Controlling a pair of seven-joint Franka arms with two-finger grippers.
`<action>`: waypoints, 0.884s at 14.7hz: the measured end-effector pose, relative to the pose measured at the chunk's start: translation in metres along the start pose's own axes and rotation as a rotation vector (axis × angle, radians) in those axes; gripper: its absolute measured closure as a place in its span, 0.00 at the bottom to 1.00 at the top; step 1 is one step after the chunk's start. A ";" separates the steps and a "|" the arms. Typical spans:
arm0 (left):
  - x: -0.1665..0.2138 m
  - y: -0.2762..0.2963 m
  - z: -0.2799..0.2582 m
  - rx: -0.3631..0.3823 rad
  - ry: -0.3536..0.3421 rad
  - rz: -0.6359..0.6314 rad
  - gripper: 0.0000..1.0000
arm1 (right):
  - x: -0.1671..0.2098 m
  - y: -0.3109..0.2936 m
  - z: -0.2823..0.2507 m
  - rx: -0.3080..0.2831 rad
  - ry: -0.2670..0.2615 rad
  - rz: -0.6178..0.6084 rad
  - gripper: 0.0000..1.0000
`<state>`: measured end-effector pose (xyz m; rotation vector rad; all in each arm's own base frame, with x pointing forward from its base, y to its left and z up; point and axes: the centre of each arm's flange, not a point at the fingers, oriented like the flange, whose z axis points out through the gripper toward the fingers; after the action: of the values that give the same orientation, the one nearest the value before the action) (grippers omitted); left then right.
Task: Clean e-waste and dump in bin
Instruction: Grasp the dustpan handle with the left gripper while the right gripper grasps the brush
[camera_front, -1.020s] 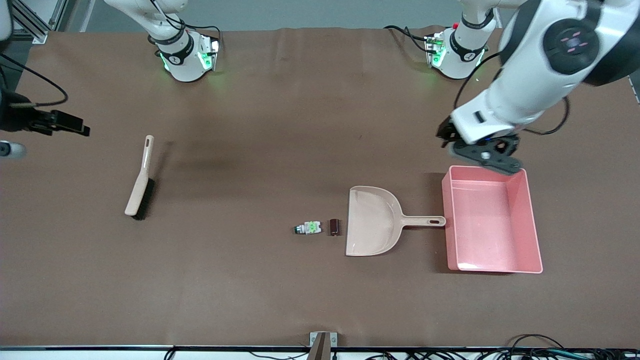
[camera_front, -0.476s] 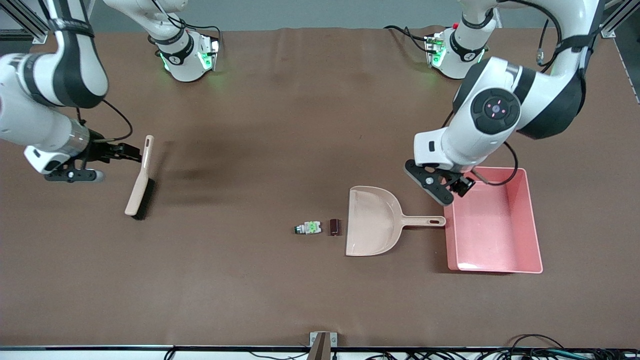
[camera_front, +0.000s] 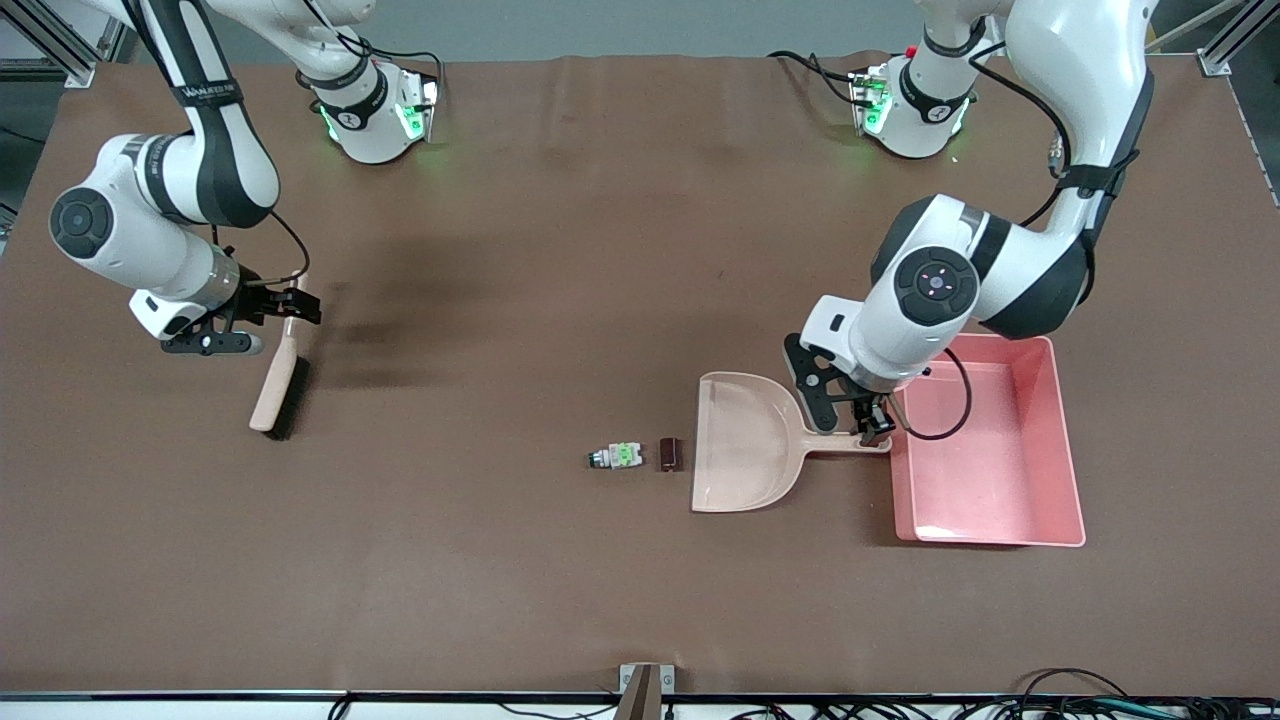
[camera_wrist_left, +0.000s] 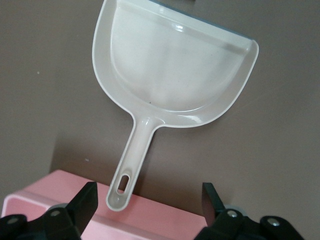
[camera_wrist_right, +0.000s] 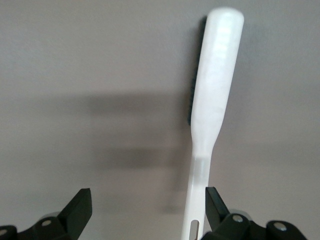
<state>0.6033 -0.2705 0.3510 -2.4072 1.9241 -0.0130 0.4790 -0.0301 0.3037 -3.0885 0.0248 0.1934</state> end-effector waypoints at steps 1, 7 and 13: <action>0.000 0.003 0.007 0.012 -0.011 0.033 0.09 | -0.002 0.003 0.004 0.001 -0.008 0.005 0.00; 0.005 0.001 0.058 0.021 -0.073 0.181 0.16 | -0.001 0.017 0.032 0.006 -0.039 0.029 0.00; 0.026 -0.007 0.079 0.033 -0.076 0.226 0.21 | 0.002 0.039 0.056 0.012 -0.041 0.043 0.00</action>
<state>0.6195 -0.2913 0.2715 -2.1235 2.1300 0.0558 0.4733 -0.0662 0.2460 -3.0726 0.0911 0.2579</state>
